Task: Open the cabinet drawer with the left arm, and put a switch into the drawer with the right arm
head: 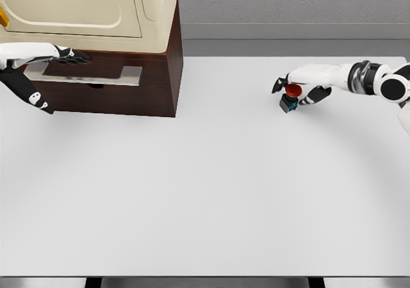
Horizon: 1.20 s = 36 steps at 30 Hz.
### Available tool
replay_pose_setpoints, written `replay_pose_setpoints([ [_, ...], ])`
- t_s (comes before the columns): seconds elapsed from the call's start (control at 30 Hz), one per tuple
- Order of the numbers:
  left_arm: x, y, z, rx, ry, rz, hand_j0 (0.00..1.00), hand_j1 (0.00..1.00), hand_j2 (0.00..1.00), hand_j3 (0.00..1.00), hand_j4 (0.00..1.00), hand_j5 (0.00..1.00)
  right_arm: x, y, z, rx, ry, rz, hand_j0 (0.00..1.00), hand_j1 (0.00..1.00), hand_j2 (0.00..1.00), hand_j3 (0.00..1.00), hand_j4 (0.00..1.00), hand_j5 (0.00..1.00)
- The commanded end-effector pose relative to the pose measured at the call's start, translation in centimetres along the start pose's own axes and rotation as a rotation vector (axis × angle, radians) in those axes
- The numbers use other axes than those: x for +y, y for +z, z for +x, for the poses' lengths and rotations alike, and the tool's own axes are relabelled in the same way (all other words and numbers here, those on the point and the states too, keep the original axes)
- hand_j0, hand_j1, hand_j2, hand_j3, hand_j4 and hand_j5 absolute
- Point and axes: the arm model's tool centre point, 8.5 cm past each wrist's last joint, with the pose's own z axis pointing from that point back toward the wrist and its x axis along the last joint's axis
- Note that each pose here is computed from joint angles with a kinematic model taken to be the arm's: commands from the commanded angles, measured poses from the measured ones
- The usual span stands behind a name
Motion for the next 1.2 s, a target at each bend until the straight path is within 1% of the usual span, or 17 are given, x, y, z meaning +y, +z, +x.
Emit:
replay_pose_setpoints([
  [0.0, 0.0, -0.2, 0.3, -0.009, -0.002, -0.001, 1.0, 1.0, 1.0, 1.0, 1.0, 1.0, -0.2, 0.0, 0.0, -0.002, -0.004, -0.006, 0.68, 0.68, 0.68, 0.68, 0.68, 0.68],
  [0.03, 0.2, -0.1, 0.4, -0.012, -0.003, 0.006, 1.0, 1.0, 1.0, 1.0, 1.0, 1.0, -0.2, 0.0, 0.0, -0.002, -0.004, -0.006, 0.66, 0.66, 0.66, 0.66, 0.66, 0.66],
  [0.13, -0.3, -0.3, 0.0, -0.037, 0.036, 0.024, 1.0, 1.0, 1.0, 1.0, 1.0, 1.0, -0.1, 0.1, -0.1, 0.0, -0.006, -0.005, 0.63, 0.63, 0.63, 0.63, 0.63, 0.63],
  [0.27, -0.3, -0.2, 0.0, -0.038, 0.039, 0.027, 1.0, 1.0, 1.0, 1.0, 1.0, 1.0, -0.1, 0.1, -0.1, 0.0, -0.006, -0.005, 0.6, 0.6, 0.6, 0.6, 0.6, 0.6],
  [0.63, -0.5, -0.4, -0.1, -0.039, 0.042, 0.021, 1.0, 1.0, 1.0, 1.0, 1.0, 1.0, -0.1, 0.0, 0.1, -0.008, -0.001, -0.006, 0.52, 0.52, 0.52, 0.52, 0.52, 0.52],
  [0.67, -0.9, -0.5, -0.3, -0.037, 0.048, 0.014, 1.0, 1.0, 1.0, 1.0, 1.0, 1.0, -0.1, 0.0, 0.2, -0.012, 0.001, -0.007, 0.51, 0.51, 0.51, 0.51, 0.51, 0.51],
  [0.87, -1.0, -0.6, -0.4, -0.035, 0.049, 0.01, 1.0, 1.0, 1.0, 1.0, 1.0, 1.0, -0.4, 0.0, 0.4, -0.019, 0.006, -0.013, 0.49, 0.49, 0.49, 0.49, 0.49, 0.49],
  [0.97, -1.5, -0.8, -0.6, -0.034, 0.056, 0.0, 1.0, 1.0, 1.0, 1.0, 1.0, 1.0, -0.9, 0.1, 0.4, -0.02, 0.014, -0.021, 0.49, 0.49, 0.49, 0.49, 0.49, 0.49],
  [1.0, -1.4, -0.8, -0.6, -0.035, 0.057, 0.001, 1.0, 1.0, 1.0, 1.0, 1.0, 1.0, -1.3, 0.3, 0.5, -0.033, 0.026, -0.027, 0.48, 0.48, 0.48, 0.48, 0.48, 0.48],
  [1.13, -1.5, -0.9, -0.6, -0.035, 0.058, -0.002, 1.0, 1.0, 1.0, 1.0, 1.0, 1.0, -1.6, 0.4, 1.0, -0.063, 0.05, -0.034, 0.48, 0.48, 0.48, 0.48, 0.48, 0.48],
  [1.17, -1.6, -0.8, -0.7, -0.033, 0.059, -0.003, 1.0, 1.0, 1.0, 1.0, 1.0, 1.0, -1.7, 0.4, 1.2, -0.081, 0.065, -0.035, 0.48, 0.48, 0.48, 0.48, 0.48, 0.48],
])
